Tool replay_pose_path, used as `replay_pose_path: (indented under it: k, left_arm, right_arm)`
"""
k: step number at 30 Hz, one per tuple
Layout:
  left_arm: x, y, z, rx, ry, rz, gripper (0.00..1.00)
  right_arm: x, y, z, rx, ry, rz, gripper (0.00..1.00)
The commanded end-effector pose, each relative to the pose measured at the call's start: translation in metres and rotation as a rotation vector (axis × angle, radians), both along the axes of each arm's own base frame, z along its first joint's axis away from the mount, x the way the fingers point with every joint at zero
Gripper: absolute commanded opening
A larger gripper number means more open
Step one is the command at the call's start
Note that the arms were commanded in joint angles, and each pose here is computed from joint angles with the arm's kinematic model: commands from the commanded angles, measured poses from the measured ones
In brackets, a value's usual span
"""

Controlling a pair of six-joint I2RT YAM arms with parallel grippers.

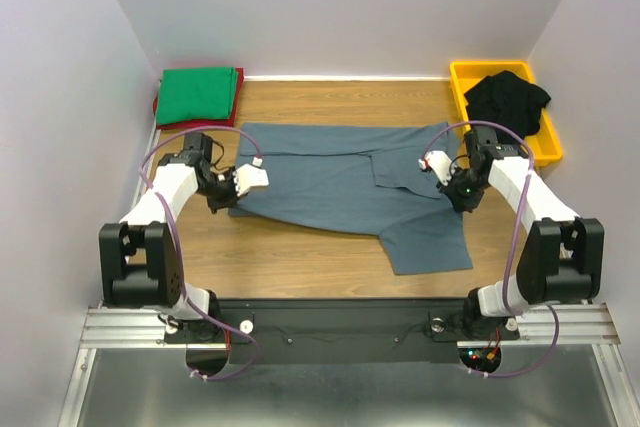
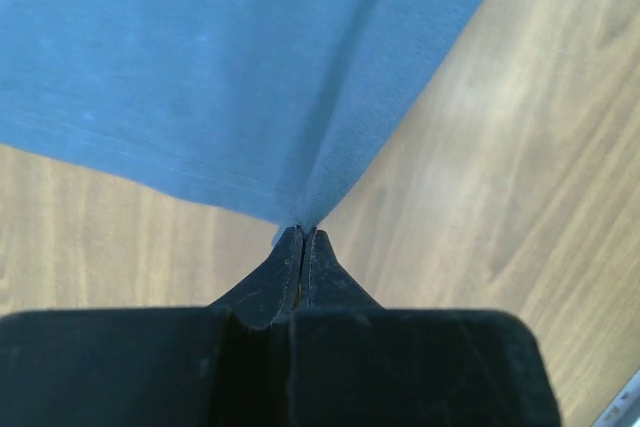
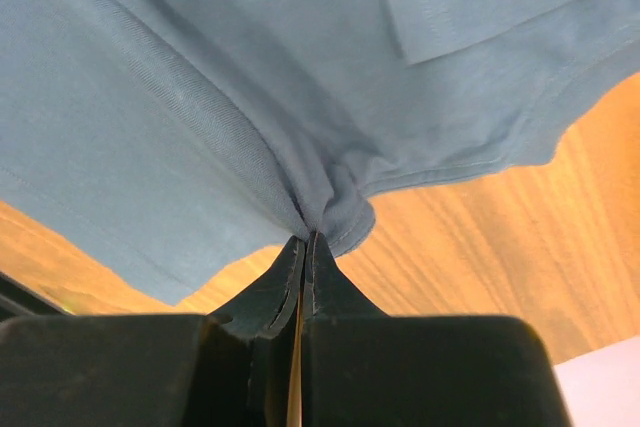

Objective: Fold and stack the t-shirts
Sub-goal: Fold the tshirt

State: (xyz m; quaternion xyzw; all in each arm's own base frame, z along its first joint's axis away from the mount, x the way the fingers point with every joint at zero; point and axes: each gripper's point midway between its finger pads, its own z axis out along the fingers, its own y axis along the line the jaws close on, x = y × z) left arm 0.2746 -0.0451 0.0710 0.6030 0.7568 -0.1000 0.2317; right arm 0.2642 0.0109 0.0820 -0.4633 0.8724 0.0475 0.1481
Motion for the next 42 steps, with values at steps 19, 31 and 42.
replay_pose_path:
  k: [19,31,42]
  left_arm:
    - [0.124,-0.002,0.012,-0.177,0.031,0.104,0.00]
    - [0.156,-0.001,-0.012,-0.190,0.058,0.154,0.00]
    - [0.153,0.003,0.003,-0.186,0.036,0.141,0.00]
  right_arm:
    - [0.122,-0.020,0.005,0.018,-0.023,-0.044,0.01]
    - [0.142,-0.017,-0.031,0.040,0.052,-0.071,0.01]
    - [0.150,-0.020,0.007,0.060,-0.034,-0.081,0.00]
